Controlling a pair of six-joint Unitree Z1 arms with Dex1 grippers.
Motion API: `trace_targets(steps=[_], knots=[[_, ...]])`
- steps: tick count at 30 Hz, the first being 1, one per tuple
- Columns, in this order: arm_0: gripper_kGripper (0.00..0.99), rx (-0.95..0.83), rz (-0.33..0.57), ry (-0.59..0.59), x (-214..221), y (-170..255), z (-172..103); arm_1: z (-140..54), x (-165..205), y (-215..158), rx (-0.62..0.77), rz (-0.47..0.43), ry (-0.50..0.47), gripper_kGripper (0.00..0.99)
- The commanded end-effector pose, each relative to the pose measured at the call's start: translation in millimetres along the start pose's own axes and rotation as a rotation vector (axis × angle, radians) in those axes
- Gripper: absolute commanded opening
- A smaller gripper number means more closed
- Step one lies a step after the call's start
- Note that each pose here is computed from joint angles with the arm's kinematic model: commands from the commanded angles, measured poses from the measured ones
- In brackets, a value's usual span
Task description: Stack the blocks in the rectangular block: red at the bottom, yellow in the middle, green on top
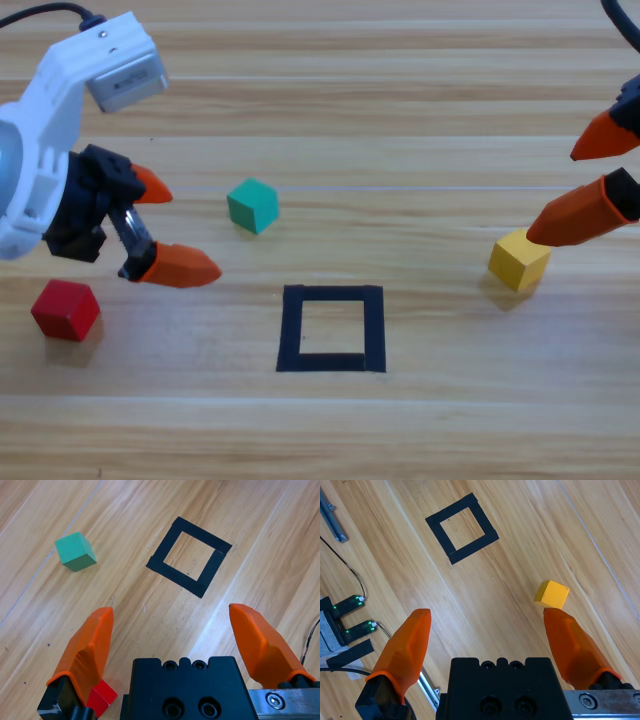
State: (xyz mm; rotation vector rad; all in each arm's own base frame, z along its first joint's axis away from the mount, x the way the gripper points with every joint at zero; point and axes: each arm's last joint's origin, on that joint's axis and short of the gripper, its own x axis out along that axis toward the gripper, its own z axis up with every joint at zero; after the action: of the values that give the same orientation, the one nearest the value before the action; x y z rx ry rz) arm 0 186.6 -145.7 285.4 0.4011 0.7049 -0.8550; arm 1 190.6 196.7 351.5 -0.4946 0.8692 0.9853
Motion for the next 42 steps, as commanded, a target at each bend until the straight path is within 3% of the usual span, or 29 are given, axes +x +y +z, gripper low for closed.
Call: trace_targets(steps=[1, 6, 14, 17, 21, 25, 34, 42], knots=[[0.99, 0.011, -0.008, 0.02, 2, -5, -3, -0.3, 21, 4, -0.01, 0.019, 0.046, 0.986], [0.99, 0.014, -0.006, 0.019, 3, -4, -2, -0.9, 17, 4, -0.001, 0.018, 0.038, 0.986], [0.99, 0.006, 0.005, 0.025, 3, -4, -2, -2.0, 21, 0, 0.046, -0.055, 0.054, 0.986], [0.99, -0.073, 0.086, 0.031, 1, 1, 2, -0.8, 30, -3, 0.088, -0.09, 0.064, 0.986], [0.99, -0.287, 0.221, 0.061, -4, 10, 11, 3.2, 46, -15, 0.195, -0.237, 0.104, 0.986], [0.99, -0.517, 0.303, 0.127, -10, 13, 11, 5.4, 80, -24, 0.188, -0.299, 0.179, 0.988], [0.989, -0.745, 0.377, 0.291, 4, 27, -6, 8.6, 148, -46, 0.167, -0.472, 0.342, 0.988], [0.99, -0.842, 0.466, 0.443, 28, 45, -20, 8.2, 174, -50, 0.145, -0.443, 0.408, 0.986]])
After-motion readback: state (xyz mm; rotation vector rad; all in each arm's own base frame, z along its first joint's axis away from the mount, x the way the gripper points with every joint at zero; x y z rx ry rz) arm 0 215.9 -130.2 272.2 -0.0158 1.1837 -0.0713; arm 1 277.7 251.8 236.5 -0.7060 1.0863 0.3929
